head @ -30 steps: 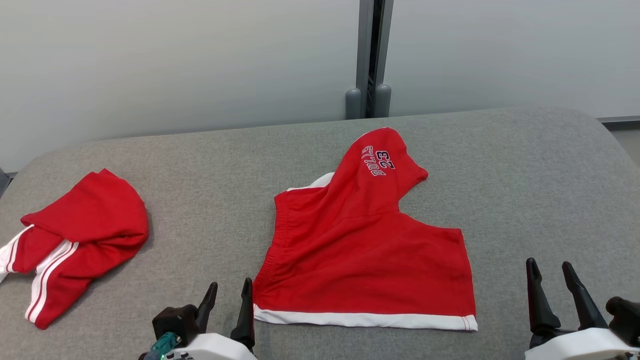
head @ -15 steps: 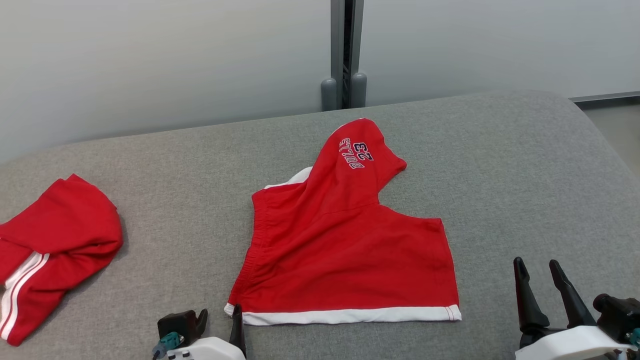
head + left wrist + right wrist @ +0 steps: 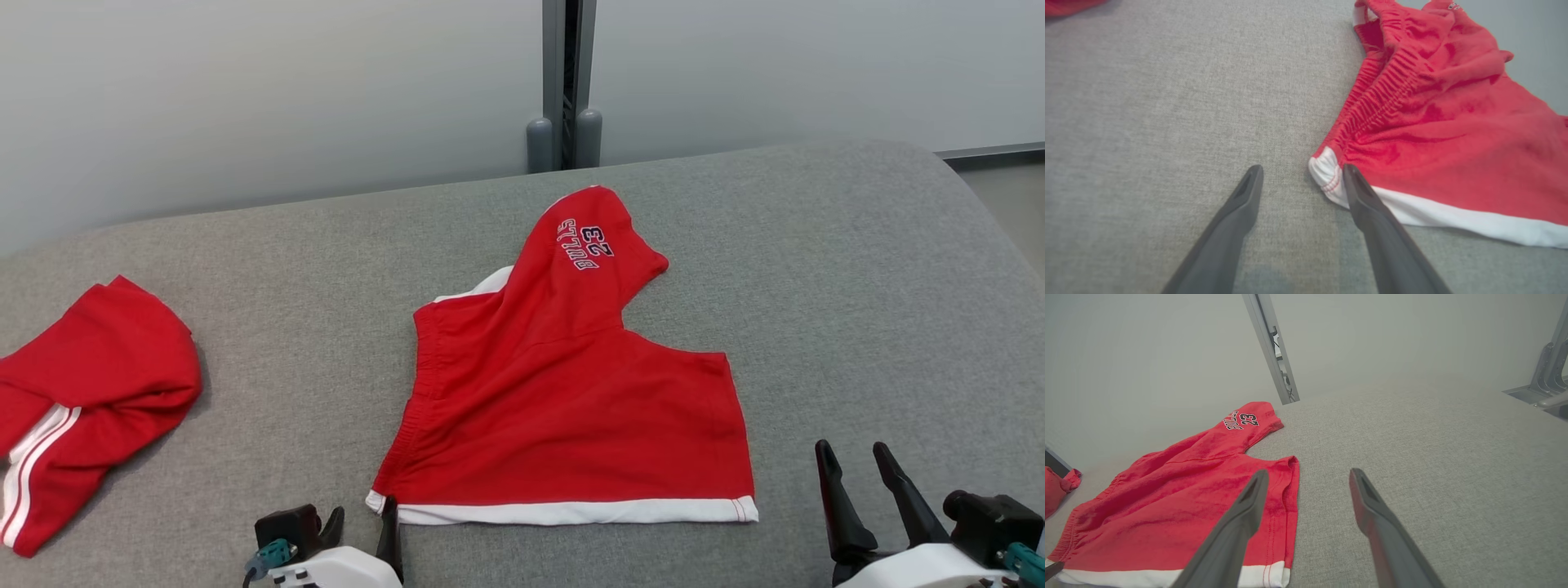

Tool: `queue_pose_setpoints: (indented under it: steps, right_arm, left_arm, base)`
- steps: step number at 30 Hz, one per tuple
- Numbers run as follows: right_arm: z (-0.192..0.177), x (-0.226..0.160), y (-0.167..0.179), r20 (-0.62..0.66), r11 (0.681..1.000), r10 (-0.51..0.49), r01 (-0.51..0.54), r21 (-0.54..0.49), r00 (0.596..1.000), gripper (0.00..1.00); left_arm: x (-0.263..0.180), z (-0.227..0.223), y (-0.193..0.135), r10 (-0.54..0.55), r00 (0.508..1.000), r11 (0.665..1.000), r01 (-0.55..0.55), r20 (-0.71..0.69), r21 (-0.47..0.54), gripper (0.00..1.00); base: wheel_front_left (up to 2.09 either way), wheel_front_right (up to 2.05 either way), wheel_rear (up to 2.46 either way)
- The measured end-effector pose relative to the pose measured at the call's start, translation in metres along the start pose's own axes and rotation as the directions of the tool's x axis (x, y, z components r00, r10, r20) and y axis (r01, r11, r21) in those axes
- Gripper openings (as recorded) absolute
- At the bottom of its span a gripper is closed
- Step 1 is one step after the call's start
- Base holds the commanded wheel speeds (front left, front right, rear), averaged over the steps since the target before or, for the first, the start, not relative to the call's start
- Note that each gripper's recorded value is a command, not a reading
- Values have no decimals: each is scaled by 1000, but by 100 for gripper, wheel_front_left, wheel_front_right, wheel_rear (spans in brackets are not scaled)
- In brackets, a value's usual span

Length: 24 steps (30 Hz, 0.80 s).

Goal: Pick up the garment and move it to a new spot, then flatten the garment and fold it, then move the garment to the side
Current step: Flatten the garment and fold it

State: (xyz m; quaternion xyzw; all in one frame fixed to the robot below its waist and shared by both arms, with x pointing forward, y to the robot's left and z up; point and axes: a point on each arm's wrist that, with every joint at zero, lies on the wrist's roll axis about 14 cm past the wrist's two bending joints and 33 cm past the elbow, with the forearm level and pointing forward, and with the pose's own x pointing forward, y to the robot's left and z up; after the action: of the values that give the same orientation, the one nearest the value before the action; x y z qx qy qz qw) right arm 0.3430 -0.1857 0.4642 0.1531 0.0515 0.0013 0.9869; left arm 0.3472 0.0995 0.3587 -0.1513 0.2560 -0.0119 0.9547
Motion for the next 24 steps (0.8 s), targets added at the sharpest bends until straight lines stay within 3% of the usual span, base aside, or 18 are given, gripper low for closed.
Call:
queue_pose_setpoints:
  steps: [1, 2, 3, 4, 14, 18, 24]
  right_arm:
    - [-2, 0, 0, -8, 1000, 0, 0, -2, 1000, 100]
    - [-4, 0, 0, -15, 1000, 1, -1, -3, 1000, 100]
    - [-4, 0, 0, -16, 1000, 1, -1, -4, 1000, 100]
    - [-5, 1, 0, -19, 1000, 1, -1, -6, 1000, 100]
    - [-33, 4, 7, -120, 1000, 21, -20, 14, 993, 100]
    - [-55, 1, 13, -196, 995, 34, -15, 95, 980, 100]
    - [-89, -1, 30, -310, 990, 83, -43, 134, 947, 100]
  left_arm:
    - [0, 0, 0, -4, 1000, 1000, 4, -1, -3, 100]
    - [1, -1, -1, -12, 1000, 1000, 12, -1, -9, 41]
    - [1, 0, -3, -21, 1000, 1000, 21, -1, -12, 8]
    - [2, 0, -4, -27, 1000, 1000, 27, -1, -13, 0]
    - [4, 15, -11, -67, 996, 997, 68, 50, -23, 0]
    - [2, 23, -16, -87, 993, 996, 89, 82, -17, 0]
    - [-5, 32, -23, -106, 987, 994, 109, 120, -15, 0]
  base:
    - [0, 0, 0]
    - [0, 0, 0]
    - [0, 0, 0]
    - [0, 0, 0]
    - [0, 0, 0]
    - [0, 0, 0]
    - [0, 0, 0]
